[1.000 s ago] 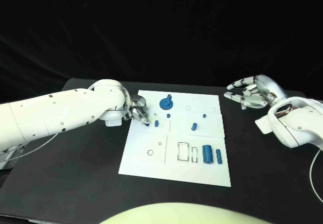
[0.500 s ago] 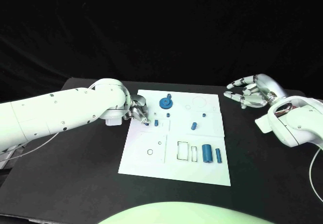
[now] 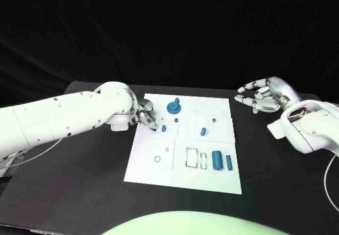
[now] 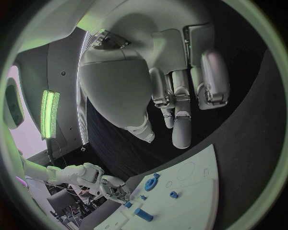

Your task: Assemble the parts on the task board

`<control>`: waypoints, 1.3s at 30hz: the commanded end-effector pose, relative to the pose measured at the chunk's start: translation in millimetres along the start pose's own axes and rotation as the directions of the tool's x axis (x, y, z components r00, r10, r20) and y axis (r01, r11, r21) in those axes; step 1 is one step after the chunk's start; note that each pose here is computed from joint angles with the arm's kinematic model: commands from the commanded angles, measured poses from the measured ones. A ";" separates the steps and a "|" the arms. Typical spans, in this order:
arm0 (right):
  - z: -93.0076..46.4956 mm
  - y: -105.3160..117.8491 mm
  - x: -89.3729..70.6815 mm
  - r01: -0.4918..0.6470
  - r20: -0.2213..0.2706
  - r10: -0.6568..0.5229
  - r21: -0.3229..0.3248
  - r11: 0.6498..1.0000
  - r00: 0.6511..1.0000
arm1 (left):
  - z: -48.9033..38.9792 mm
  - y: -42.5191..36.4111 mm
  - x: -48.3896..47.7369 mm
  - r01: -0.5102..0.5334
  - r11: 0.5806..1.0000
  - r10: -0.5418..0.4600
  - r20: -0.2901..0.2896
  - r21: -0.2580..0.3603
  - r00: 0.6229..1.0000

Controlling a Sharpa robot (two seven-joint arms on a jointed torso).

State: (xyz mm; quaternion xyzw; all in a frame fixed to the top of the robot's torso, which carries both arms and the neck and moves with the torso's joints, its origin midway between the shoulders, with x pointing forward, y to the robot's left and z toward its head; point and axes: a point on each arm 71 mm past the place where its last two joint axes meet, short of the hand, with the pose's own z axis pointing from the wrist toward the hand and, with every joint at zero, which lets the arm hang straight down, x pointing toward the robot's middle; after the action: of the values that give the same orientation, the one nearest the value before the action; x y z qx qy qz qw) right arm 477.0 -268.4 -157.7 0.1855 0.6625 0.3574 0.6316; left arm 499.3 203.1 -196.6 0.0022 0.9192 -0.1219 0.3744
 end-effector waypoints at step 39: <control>-1.3 0.6 -0.2 0.002 -0.006 -0.002 -0.014 1.000 1.000 | 4.9 2.3 1.8 -0.002 1.000 0.002 -0.013 -0.008 1.000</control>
State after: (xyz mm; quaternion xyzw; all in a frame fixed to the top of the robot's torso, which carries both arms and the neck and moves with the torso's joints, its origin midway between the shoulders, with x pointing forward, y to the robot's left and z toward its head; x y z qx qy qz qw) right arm 476.1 -269.6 -157.3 0.1854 0.6617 0.3579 0.6322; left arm 503.1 204.9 -199.4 -0.0002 0.9210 -0.1169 0.3717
